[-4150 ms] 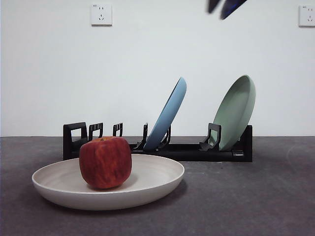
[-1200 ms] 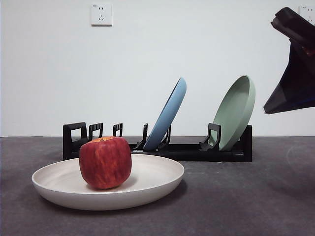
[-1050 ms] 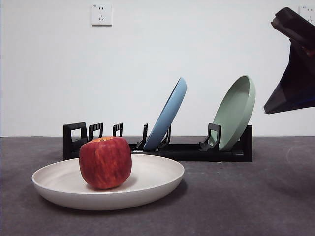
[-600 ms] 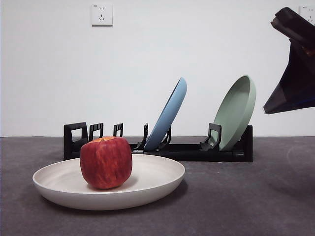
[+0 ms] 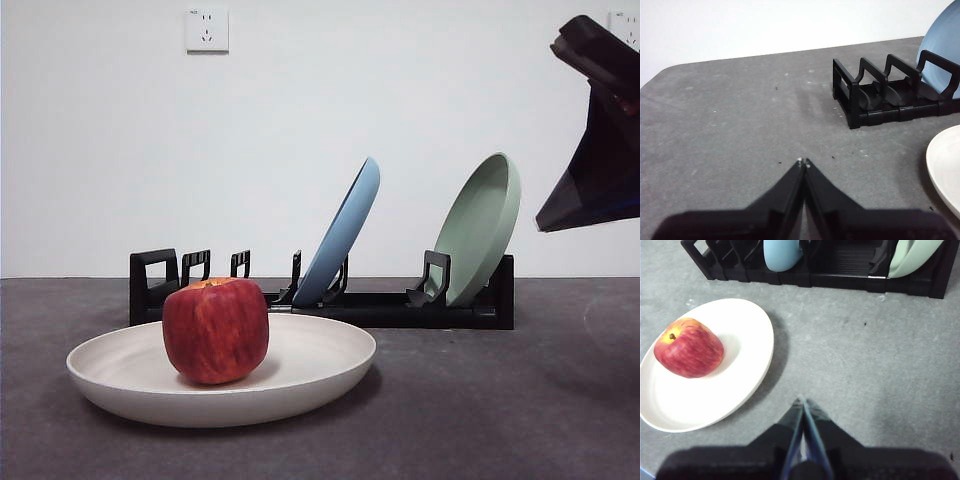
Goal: Take the yellow plate from the plate rack,put the plate on the table,take the apple from the table,put the apple in the plate
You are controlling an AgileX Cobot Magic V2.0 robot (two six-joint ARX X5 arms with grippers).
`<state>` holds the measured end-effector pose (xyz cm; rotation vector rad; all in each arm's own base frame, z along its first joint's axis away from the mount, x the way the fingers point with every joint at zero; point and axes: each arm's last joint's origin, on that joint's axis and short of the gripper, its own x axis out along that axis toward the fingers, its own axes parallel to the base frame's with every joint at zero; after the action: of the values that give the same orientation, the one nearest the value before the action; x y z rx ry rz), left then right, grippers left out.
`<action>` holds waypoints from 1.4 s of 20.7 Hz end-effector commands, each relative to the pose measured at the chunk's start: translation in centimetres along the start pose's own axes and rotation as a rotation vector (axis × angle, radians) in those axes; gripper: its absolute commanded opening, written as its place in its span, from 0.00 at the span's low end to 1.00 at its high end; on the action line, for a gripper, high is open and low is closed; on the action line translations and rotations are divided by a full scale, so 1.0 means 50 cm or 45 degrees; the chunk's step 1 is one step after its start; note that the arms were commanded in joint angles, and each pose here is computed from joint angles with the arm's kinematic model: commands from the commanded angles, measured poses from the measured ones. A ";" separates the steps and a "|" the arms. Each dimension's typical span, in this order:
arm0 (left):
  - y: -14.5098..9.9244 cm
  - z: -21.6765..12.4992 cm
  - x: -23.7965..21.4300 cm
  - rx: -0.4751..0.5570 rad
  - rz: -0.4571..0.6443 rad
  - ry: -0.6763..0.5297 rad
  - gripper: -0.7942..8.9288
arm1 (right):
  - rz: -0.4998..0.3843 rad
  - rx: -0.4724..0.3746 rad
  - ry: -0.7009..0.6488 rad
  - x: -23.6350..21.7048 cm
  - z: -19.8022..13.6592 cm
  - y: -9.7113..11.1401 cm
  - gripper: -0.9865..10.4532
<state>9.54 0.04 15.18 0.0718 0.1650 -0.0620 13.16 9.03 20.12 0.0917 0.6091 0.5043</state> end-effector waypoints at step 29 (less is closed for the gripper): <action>0.000 -0.008 0.003 -0.013 0.006 0.010 0.08 | -0.527 -0.076 -0.546 -0.143 -0.019 -0.095 0.09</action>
<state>9.55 0.05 15.18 0.0680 0.1655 -0.0613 9.57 1.38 22.30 0.0206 0.1827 0.0851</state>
